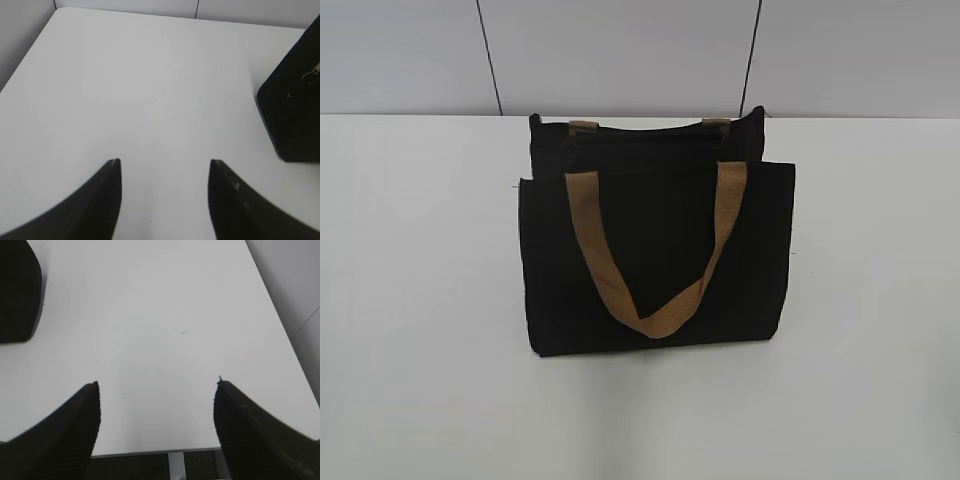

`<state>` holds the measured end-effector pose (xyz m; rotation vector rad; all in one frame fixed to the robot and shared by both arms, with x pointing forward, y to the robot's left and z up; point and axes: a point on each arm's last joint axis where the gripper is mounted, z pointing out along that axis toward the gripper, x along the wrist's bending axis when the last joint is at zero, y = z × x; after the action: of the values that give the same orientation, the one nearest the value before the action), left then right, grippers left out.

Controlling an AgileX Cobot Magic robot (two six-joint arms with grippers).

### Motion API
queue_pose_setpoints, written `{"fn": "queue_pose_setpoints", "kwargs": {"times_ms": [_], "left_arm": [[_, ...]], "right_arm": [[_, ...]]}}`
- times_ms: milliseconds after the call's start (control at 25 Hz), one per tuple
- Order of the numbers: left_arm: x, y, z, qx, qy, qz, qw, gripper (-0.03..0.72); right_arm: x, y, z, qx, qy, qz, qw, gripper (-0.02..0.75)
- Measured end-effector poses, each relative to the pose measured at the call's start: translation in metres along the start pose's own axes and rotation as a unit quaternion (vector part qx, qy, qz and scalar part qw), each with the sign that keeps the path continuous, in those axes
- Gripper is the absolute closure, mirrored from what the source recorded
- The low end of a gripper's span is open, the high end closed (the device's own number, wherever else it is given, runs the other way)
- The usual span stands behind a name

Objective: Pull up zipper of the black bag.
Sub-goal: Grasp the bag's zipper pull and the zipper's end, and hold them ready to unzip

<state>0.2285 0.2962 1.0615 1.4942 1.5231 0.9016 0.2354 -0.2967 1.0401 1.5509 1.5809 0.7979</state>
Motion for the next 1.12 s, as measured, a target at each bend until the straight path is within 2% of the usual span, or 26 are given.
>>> {"fn": "queue_pose_setpoints", "kwargs": {"times_ms": [1120], "left_arm": [[-0.0004,0.0027,-0.0021,-0.01,-0.001,0.0,1.0,0.272]], "right_arm": [[0.0,0.0,0.0,0.0,0.0,0.0,1.0,0.201]]}}
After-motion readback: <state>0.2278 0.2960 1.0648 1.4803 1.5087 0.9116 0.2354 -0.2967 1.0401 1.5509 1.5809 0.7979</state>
